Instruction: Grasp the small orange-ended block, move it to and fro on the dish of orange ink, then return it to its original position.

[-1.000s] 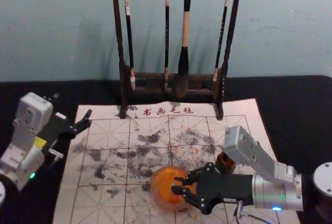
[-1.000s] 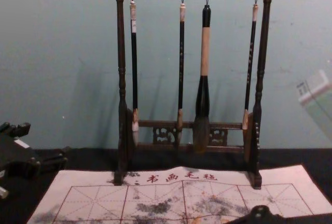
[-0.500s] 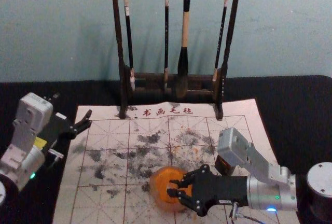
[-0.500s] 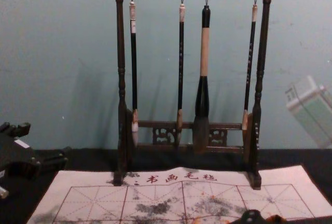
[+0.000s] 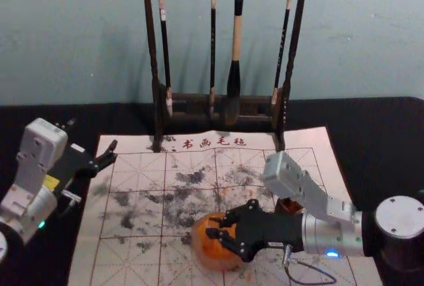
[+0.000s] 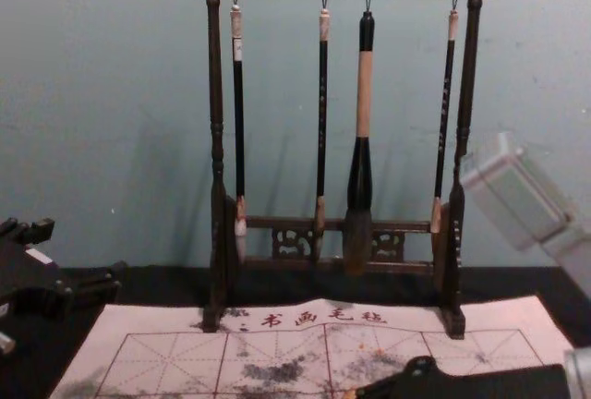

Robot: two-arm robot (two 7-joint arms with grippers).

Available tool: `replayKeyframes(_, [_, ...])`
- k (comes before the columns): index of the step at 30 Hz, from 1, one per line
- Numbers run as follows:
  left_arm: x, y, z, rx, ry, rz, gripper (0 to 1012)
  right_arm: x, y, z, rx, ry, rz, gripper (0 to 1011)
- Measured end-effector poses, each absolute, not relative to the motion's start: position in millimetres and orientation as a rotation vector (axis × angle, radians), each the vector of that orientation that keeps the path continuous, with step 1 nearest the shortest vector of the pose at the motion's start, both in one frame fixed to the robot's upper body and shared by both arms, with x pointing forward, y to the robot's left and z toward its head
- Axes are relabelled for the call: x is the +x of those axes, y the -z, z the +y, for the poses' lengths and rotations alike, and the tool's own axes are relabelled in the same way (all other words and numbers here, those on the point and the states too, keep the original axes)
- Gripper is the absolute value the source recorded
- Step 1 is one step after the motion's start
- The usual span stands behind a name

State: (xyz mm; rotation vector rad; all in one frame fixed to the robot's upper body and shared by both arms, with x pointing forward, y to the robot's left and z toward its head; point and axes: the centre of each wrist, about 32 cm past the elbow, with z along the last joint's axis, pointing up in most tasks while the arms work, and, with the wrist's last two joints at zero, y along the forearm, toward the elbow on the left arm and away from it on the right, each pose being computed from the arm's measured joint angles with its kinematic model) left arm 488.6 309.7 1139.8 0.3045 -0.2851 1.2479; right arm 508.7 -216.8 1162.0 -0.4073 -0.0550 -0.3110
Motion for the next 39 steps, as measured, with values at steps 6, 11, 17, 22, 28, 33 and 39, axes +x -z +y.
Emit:
replayKeyframes(6, [488.6, -1139.7, 309.7, 0.305, -1.248, -0.285, 1001, 517.6, -1161.4, -214.8, -0.423, 0.339, -0.044, 100])
replayKeyframes(11, [488.6, -1139.8, 309.7, 0.304, -1.248, -0.285, 1001, 522.6, -1159.8, -217.1, -0.441, 0.365, -0.031, 100])
replayKeyframes(17, [488.6, -1139.8, 309.7, 0.304, -1.248, -0.285, 1001, 525.1, -1163.3, -221.5, -0.444, 0.388, -0.032, 100])
replayKeyframes(22, [488.6, -1139.8, 309.7, 0.304, -1.248, -0.285, 1001, 523.8, -1169.3, -228.2, -0.437, 0.409, -0.040, 100])
replayKeyframes(28, [488.6, -1139.8, 309.7, 0.304, -1.248, -0.285, 1001, 518.9, -1177.8, -236.4, -0.439, 0.426, -0.053, 100])
replayKeyframes(33, [488.6, -1139.8, 309.7, 0.304, -1.248, -0.285, 1001, 513.5, -1182.5, -243.5, -0.458, 0.434, -0.064, 100])
replayKeyframes(39, [488.6, -1139.8, 309.7, 0.305, -1.248, -0.285, 1001, 507.5, -1187.4, -251.1, -0.482, 0.428, -0.079, 100])
